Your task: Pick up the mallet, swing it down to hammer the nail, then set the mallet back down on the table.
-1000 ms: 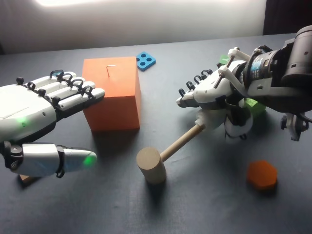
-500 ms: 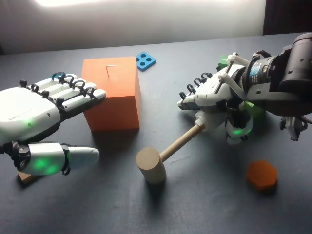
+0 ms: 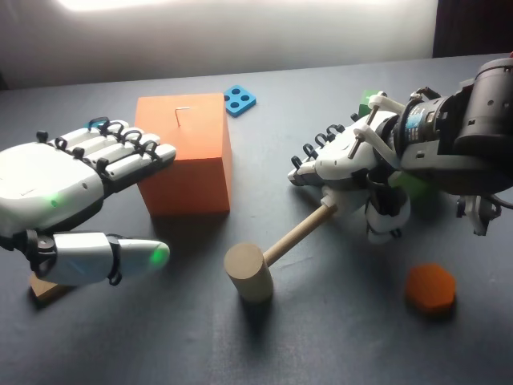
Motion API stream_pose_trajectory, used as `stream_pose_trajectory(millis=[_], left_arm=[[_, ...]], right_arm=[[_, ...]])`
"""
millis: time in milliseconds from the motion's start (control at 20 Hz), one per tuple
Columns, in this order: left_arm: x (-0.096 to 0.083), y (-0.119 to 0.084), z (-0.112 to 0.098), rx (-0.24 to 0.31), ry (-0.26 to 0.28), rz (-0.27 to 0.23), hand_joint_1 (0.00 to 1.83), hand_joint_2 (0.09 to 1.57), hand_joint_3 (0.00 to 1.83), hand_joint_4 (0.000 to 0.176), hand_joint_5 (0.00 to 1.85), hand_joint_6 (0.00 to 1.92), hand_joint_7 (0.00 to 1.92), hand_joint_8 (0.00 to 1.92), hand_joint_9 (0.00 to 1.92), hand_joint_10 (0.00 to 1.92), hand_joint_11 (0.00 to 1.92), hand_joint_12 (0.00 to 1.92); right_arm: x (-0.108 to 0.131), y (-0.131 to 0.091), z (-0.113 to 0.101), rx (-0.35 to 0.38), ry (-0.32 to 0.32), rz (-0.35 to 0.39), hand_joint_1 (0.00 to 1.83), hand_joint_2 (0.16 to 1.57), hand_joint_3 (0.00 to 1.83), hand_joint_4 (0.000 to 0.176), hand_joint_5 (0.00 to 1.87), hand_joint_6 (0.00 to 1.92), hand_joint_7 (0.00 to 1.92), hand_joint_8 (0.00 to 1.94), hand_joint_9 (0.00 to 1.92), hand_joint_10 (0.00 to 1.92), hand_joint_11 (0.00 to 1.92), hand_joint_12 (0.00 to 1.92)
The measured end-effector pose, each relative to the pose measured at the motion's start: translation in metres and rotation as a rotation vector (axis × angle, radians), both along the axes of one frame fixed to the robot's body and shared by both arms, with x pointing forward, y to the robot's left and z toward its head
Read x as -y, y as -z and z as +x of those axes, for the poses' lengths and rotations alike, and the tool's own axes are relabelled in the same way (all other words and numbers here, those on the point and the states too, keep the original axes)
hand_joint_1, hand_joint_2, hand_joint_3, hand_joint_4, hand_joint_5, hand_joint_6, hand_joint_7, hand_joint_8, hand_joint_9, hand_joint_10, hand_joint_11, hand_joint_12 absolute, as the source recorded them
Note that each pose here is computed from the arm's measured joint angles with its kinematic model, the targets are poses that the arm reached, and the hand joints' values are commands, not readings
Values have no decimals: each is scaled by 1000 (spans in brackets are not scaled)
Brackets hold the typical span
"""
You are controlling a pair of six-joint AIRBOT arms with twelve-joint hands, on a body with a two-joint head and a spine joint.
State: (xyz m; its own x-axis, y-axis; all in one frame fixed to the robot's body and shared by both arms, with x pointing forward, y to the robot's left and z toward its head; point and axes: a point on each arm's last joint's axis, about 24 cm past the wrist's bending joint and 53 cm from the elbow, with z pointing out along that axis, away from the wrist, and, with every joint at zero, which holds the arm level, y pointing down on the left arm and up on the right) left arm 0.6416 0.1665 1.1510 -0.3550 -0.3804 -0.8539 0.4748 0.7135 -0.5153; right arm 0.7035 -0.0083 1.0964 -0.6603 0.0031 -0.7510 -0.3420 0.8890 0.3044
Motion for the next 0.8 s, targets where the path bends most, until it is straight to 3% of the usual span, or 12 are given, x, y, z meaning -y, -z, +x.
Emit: stream_pose_trajectory(millis=[150,250,450,500,550,600,650,700,750,800], left_arm=[[2,1,0,-2,4,-2,0,1201,3,0,0,0,0,0,0,0,0,0],[2,2,0,-4,3,-3,0,1199,2,0,0,0,0,0,0,0,0,0],[1,4,2,-11,-4,-4,0,1203,3,0,0,0,0,0,0,0,0,0],[1,4,2,-11,-4,-4,0,1205,4,0,0,0,0,0,0,0,0,0],[1,4,2,-13,-6,-5,0,1203,3,0,0,0,0,0,0,0,0,0],[1,4,2,-14,-7,-7,0,1204,3,0,0,0,0,0,0,0,0,0],[1,5,3,-15,-9,-11,0,1206,4,0,0,0,0,0,0,0,0,0],[1,5,3,-19,-12,-16,0,1206,4,0,0,0,0,0,0,0,0,0],[1,5,3,-19,-13,-16,0,1203,2,0,0,0,0,0,0,0,0,0],[1,5,3,-20,-13,-17,0,1203,2,0,0,0,0,0,0,0,0,0]], right_arm=[[1,2,0,-1,-1,-2,1286,952,0,0,0,0,0,0,0,0,0,226],[1,2,0,-1,-1,-2,1294,931,0,0,102,22,93,17,67,21,0,583],[-3,-3,1,19,-14,14,1275,961,9,0,503,102,592,116,512,166,0,1197],[-5,-5,1,28,-21,20,1301,957,2,0,608,92,682,163,550,320,0,1293],[-6,-7,2,34,-25,25,1306,941,0,0,703,142,656,442,515,696,40,1390],[-7,-8,2,38,-29,30,1274,953,0,0,596,560,470,962,393,1128,50,1519],[-8,-9,2,39,-29,34,1250,962,2,0,496,926,374,1290,333,1392,64,1627],[-6,-9,2,38,-27,36,1228,962,1,0,483,1141,372,1456,347,1532,98,1692],[-6,-9,3,39,-25,36,1150,1208,31,0,652,1320,598,1606,452,1695,272,1839],[-6,-9,3,39,-25,36,1150,1208,31,0,652,1320,598,1606,452,1695,272,1839]])
